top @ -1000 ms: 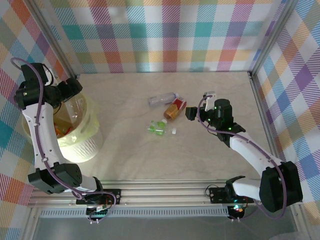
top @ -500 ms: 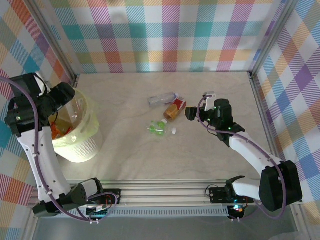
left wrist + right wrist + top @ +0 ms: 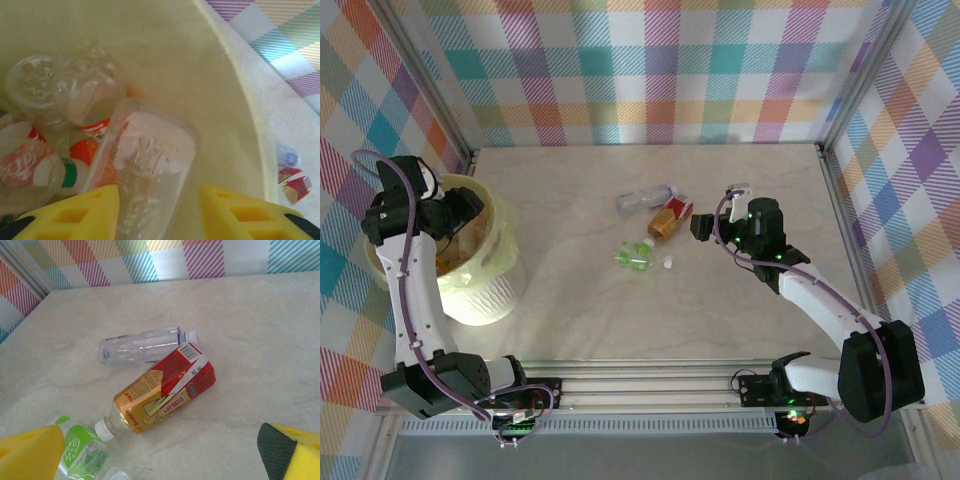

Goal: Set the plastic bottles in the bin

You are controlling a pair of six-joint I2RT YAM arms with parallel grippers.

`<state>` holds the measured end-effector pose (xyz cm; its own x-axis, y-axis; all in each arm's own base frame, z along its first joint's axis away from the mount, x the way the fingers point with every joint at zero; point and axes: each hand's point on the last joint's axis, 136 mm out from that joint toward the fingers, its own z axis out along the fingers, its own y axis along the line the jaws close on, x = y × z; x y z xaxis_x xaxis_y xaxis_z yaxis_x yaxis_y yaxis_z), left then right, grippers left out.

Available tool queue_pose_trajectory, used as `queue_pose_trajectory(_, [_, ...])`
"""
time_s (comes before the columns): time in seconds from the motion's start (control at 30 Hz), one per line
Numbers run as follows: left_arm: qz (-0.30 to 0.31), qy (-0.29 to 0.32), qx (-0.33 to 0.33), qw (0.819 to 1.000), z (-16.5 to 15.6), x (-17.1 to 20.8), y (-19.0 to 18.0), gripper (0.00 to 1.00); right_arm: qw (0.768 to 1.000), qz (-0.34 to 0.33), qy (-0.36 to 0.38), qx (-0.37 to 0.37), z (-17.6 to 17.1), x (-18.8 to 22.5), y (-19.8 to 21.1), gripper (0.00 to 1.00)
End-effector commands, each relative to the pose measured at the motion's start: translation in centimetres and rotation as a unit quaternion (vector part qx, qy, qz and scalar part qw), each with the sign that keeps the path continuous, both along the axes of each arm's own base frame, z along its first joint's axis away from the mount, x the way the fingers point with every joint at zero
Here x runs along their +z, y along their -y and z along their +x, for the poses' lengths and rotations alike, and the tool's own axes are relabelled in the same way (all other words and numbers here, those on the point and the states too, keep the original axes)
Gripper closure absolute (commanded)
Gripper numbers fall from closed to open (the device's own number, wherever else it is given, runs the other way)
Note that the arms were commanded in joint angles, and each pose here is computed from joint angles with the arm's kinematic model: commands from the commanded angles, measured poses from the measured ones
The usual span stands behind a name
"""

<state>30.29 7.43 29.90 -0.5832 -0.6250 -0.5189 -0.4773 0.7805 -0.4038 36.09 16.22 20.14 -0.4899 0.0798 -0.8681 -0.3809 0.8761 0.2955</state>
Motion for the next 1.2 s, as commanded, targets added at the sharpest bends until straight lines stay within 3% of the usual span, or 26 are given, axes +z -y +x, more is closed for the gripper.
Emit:
queue_pose_trajectory(0.0, [0.002, -0.027, 0.013, 1.0, -1.9, -0.6, -0.1, 0.53, 1.0, 0.01, 0.008, 0.003, 0.4, 1.3, -0.5, 0.0])
queue_pose_trajectory(0.2, [-0.003, 0.053, -0.004, 0.999, -1.4, 4.6, 1.0, 0.5, 1.0, 0.011, 0.009, 0.002, 0.3, 1.6, -0.4, 0.0])
queue_pose_trajectory(0.33, [-0.036, 0.122, -0.031, 0.991, -1.1, 7.9, 3.1, 0.47, 1.0, 0.008, 0.008, -0.002, 0.1, 1.4, -0.2, 0.0])
queue_pose_trajectory(0.5, [-0.076, 0.182, -0.088, 0.976, -0.5, 10.9, 6.9, 0.46, 1.0, 0.004, 0.012, -0.003, 0.1, 1.5, -0.1, 0.0])
queue_pose_trajectory(0.67, [-0.065, 0.223, -0.158, 0.96, 0.1, 13.3, 11.9, 0.45, 1.0, 0.001, 0.016, -0.002, 0.2, 1.7, -0.1, 0.0])
queue_pose_trajectory(0.83, [-0.066, 0.225, -0.216, 0.948, 1.4, 13.2, 16.7, 0.4, 1.0, -0.002, 0.014, -0.003, 0.0, 1.6, 0.0, 0.0])
queue_pose_trajectory(1.0, [-0.022, 0.199, -0.243, 0.949, 3.0, 11.3, 20.7, 0.25, 1.0, -0.008, 0.015, -0.006, -0.1, 1.7, 0.3, 0.0])
queue_pose_trajectory(1.17, [0.009, 0.163, -0.271, 0.949, 4.7, 8.2, 25.2, 0.05, 1.0, -0.013, 0.013, -0.009, -0.4, 1.7, 0.5, 0.0])
